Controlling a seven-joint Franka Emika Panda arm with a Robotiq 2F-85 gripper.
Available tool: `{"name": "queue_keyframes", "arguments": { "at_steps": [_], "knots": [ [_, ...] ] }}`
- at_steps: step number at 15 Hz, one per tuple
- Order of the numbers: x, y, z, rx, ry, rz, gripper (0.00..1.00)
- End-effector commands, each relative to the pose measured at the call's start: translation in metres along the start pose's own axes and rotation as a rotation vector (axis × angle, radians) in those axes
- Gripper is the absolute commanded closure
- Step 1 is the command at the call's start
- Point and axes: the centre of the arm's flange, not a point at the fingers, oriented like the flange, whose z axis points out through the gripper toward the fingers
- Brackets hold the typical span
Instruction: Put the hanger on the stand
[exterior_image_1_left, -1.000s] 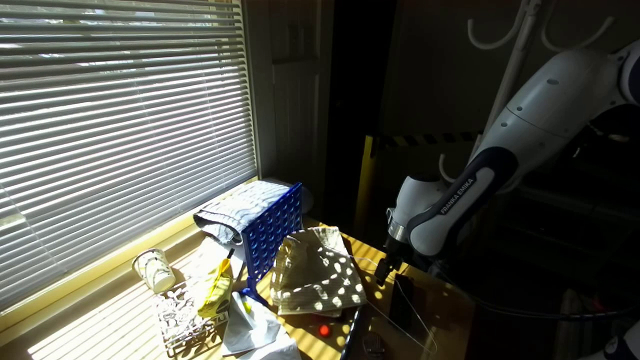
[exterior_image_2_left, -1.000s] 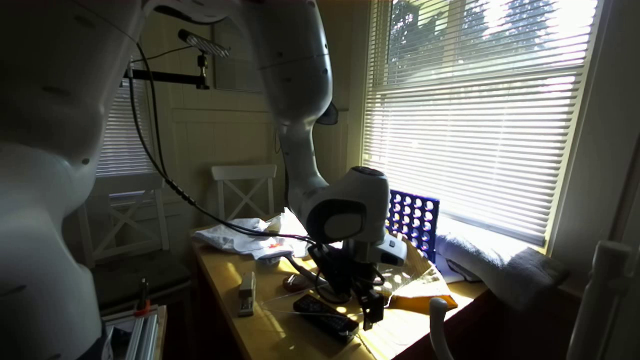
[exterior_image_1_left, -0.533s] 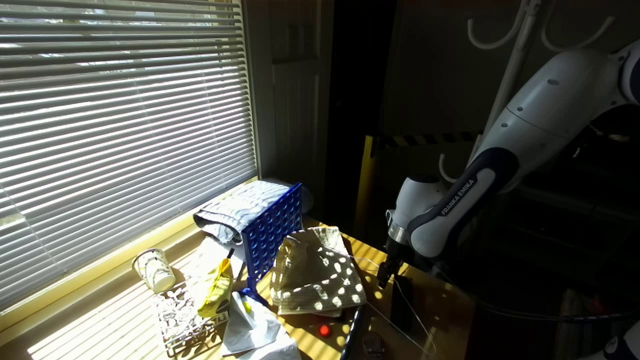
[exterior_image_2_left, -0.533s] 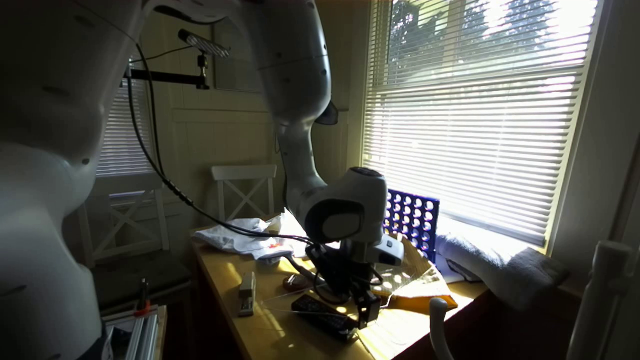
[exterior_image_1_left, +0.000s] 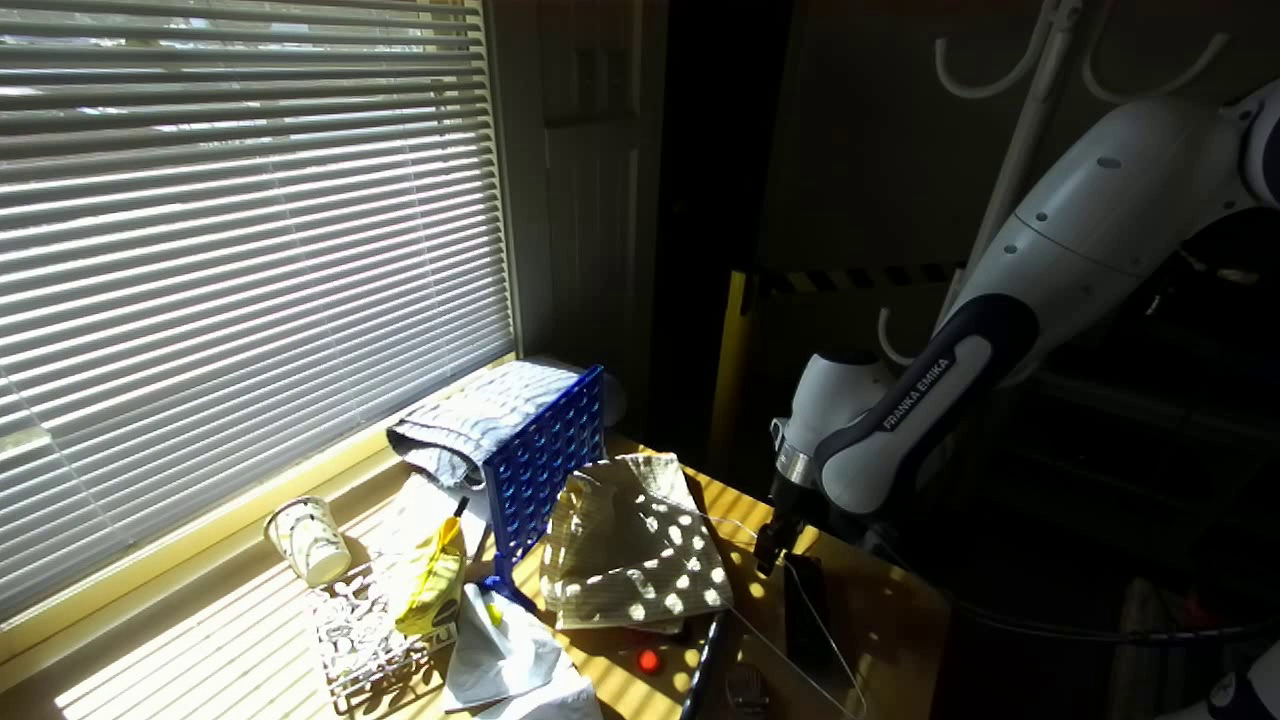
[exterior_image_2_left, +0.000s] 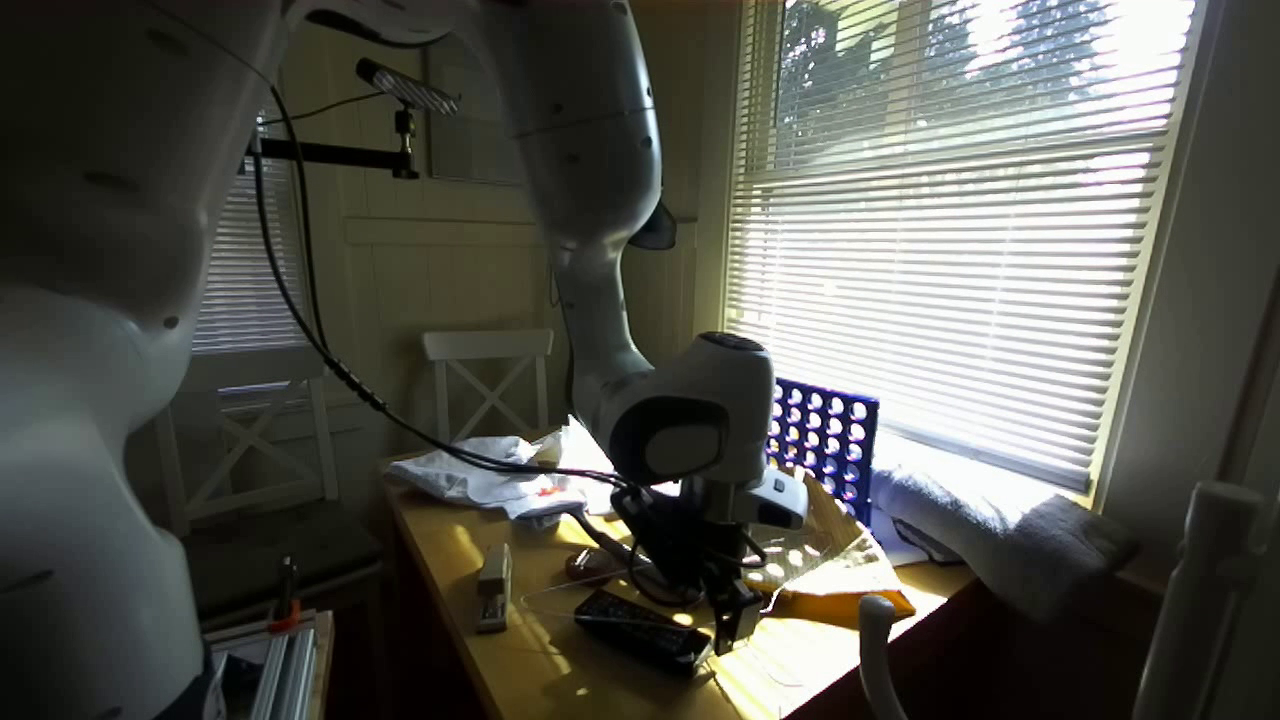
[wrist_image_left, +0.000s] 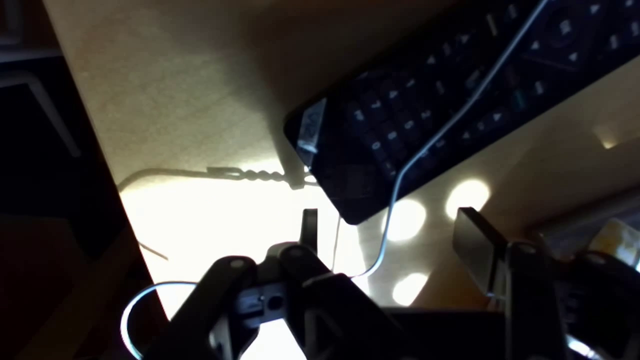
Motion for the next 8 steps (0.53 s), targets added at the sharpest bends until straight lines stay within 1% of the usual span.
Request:
{"name": "queue_keyframes", "arguments": {
  "at_steps": [1,6,7,8],
  "knots": [
    [-0.0035,-0.0009,-0.0061,-0.001,0.005,-0.022,0.54],
    [-0.0026,-0.0014,-0.0107,0.002,0.014,-0.022,0.91],
    [-0.0021,-0.0012,-0.0120,0.003,0.019,-0.020,0.97],
    [-0.0016,-0.0010,-0.0134,0.003,0.022,-0.019,0.99]
  ]
}}
